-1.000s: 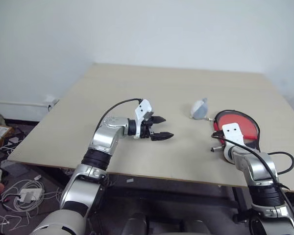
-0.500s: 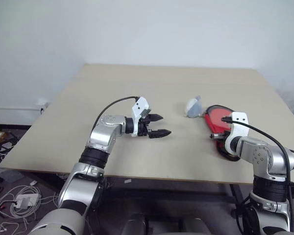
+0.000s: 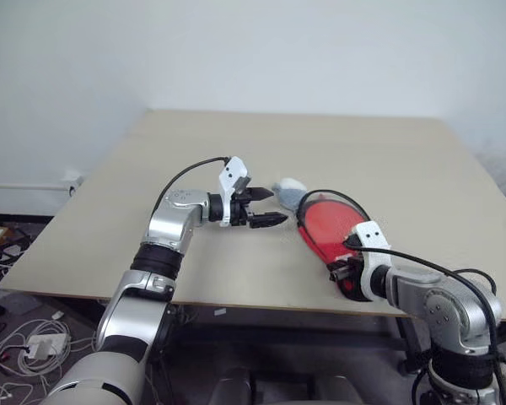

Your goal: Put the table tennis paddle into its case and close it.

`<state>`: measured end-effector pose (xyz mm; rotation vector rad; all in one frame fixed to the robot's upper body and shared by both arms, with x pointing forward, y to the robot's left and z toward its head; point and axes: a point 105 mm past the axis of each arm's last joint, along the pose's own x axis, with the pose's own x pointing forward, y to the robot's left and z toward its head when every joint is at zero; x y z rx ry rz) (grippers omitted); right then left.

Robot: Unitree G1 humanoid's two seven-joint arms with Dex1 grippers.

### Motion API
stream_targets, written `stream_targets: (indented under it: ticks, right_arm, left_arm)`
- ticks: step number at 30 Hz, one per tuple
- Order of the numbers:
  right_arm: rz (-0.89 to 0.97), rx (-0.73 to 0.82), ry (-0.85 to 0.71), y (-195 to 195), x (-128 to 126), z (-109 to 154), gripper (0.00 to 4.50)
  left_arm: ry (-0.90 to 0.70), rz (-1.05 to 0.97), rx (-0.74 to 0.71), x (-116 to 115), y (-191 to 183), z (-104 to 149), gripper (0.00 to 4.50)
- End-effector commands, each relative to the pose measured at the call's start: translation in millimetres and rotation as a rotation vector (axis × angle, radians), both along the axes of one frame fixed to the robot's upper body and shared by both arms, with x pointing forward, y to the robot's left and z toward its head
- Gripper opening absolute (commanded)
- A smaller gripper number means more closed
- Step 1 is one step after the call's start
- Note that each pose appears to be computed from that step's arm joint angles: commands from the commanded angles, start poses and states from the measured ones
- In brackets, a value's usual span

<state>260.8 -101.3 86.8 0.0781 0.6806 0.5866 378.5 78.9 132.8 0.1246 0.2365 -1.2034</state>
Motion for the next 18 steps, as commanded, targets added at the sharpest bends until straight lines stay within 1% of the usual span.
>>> stream_targets:
  ticks: [1, 7, 10, 13, 17, 18]
  right_arm:
    - [0.119, 0.103, -0.082, 22.9, -19.7, 24.6, 0.02]
    - [0.203, 0.195, -0.073, 35.6, -50.2, 26.5, 0.02]
    - [0.225, 0.147, -0.051, 26.5, -60.4, 19.9, 0.02]
    - [0.219, 0.109, -0.047, 21.9, -61.0, 17.1, 0.02]
    - [0.193, 0.155, -0.031, 29.1, -61.3, 15.2, 1.11]
    - [0.18, 0.165, -0.027, 30.1, -60.5, 14.6, 1.47]
  left_arm:
    - [-0.059, -0.027, -0.007, 1.3, -3.9, 15.5, 4.5]
    - [-0.055, -0.047, 0.002, 0.7, -8.1, 13.9, 4.5]
    - [-0.057, -0.054, 0.007, 2.0, -9.4, 14.3, 4.5]
    - [-0.056, -0.054, 0.008, 3.5, -10.6, 13.9, 4.5]
    - [-0.051, -0.07, 0.009, 1.6, -14.4, 11.9, 4.5]
    - [-0.051, -0.073, 0.011, 1.3, -14.8, 11.6, 4.5]
